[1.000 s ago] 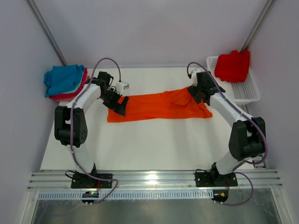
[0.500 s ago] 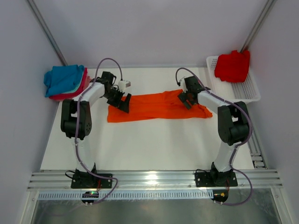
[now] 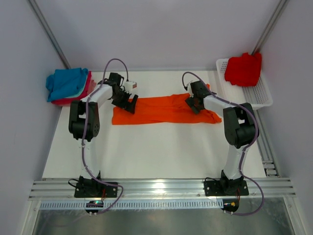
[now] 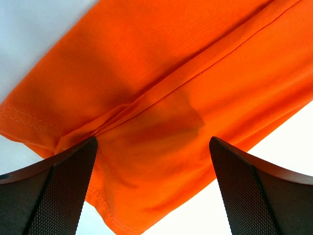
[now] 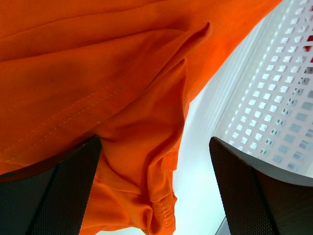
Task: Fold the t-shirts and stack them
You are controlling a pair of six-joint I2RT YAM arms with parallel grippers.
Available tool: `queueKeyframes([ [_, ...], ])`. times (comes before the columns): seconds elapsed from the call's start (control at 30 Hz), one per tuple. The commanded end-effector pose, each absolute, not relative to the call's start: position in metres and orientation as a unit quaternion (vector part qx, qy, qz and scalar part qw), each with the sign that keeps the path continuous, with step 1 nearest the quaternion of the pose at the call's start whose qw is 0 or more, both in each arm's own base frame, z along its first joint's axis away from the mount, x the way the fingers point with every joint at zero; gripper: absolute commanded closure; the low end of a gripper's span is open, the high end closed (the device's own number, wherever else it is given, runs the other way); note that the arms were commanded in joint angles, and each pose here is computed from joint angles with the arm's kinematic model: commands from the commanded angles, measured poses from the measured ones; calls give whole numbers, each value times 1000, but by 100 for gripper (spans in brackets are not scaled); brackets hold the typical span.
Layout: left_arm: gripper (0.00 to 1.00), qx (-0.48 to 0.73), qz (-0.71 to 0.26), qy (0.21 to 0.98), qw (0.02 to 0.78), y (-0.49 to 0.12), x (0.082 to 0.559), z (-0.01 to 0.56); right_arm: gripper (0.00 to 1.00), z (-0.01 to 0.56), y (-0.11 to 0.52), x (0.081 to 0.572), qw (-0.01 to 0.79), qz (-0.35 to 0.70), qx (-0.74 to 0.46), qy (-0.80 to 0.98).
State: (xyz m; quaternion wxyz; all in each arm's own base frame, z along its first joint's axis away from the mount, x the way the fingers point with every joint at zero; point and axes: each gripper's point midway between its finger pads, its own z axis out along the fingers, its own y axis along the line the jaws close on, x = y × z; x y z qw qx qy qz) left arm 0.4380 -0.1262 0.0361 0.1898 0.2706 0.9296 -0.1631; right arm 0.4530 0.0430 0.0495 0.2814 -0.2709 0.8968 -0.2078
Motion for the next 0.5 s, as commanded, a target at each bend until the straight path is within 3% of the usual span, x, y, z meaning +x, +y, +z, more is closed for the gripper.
queueKeyframes([
  [0.0,1,267,-141,935,189,-117,433,35,5,62,27,461,306,-262,-249,881],
  [0.47,1,282,-92,941,163,-92,397,32,5,72,9,458,312,-317,-233,865],
])
